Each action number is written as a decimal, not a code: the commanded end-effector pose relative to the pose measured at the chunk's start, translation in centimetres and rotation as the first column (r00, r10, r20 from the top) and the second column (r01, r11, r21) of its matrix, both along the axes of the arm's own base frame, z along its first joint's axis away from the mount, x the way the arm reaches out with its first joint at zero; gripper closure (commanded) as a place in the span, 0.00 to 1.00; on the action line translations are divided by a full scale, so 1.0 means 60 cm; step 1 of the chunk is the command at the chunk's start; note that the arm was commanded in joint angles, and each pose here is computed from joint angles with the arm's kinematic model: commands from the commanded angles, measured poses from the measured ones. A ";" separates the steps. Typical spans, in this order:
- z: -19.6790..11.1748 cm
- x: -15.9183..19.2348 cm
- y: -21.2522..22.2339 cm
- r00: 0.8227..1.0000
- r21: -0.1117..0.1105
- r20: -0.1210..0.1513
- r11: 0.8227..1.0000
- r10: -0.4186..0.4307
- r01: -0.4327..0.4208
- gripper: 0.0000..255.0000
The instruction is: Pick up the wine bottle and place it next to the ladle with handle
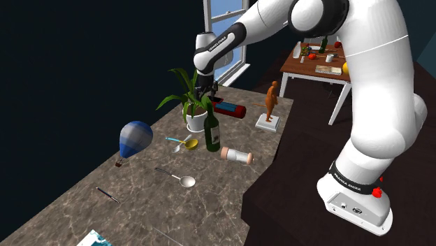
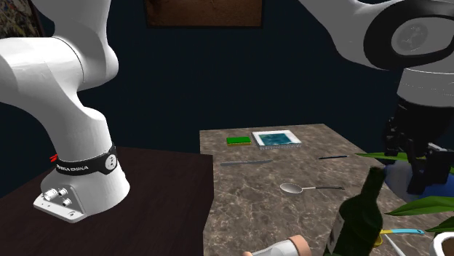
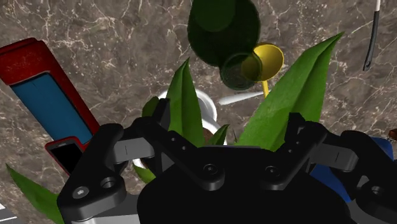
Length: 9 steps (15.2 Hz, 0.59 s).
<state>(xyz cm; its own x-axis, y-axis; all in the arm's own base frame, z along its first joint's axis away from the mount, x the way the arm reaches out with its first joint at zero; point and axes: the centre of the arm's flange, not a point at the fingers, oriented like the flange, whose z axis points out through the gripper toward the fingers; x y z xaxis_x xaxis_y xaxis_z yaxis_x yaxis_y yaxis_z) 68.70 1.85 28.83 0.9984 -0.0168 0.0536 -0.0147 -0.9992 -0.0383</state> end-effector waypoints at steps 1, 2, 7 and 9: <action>0.041 0.001 -0.001 1.000 0.000 0.000 1.000 0.000 0.000 0.00; 0.059 0.000 -0.002 1.000 0.000 0.000 1.000 0.000 0.000 0.00; 0.059 0.000 -0.002 1.000 0.000 0.000 1.000 0.000 0.000 0.00; 0.059 0.000 -0.002 1.000 0.000 0.000 1.000 0.000 0.000 0.00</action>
<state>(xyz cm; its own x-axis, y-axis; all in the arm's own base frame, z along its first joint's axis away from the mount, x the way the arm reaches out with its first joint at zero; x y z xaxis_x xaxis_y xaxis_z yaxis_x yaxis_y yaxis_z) 68.69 1.74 32.35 0.9984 -0.0168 0.0540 -0.0147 -0.9992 -0.0385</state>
